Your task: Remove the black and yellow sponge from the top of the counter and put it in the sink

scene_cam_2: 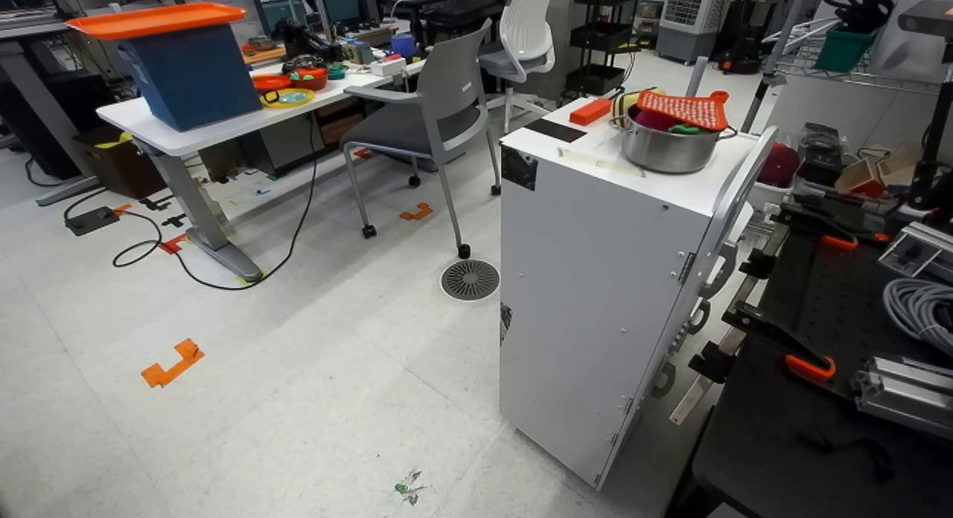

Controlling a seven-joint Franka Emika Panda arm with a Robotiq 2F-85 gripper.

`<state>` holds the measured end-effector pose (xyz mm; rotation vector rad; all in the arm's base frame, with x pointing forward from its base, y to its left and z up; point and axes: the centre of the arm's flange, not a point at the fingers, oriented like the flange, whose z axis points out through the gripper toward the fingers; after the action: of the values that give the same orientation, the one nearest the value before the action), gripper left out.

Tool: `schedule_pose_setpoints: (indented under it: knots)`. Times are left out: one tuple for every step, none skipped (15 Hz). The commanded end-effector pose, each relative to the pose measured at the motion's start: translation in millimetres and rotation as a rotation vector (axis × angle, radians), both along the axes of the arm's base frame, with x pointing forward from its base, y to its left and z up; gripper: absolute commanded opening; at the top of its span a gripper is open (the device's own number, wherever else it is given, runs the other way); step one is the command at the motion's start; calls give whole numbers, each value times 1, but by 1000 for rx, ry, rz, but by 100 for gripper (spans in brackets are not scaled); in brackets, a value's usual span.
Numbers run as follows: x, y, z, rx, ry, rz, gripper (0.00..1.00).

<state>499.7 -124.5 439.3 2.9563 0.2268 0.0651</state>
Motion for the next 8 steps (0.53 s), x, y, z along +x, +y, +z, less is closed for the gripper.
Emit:
schedule_pose_setpoints:
  knots:
    - [22, 3, 5, -12, 1, -32, 100]
    - [20, 4, 9, -7, 35, -18, 100]
    - [17, 3, 12, 0, 70, -4, 100]
    - [11, 3, 0, -3, 29, -15, 100]
    - [11, 3, 1, -2, 48, -16, 100]
    - [11, 4, 2, -2, 54, -16, 100]
    - [11, 4, 3, -2, 55, -16, 100]
    - [11, 4, 4, -2, 57, -16, 100]
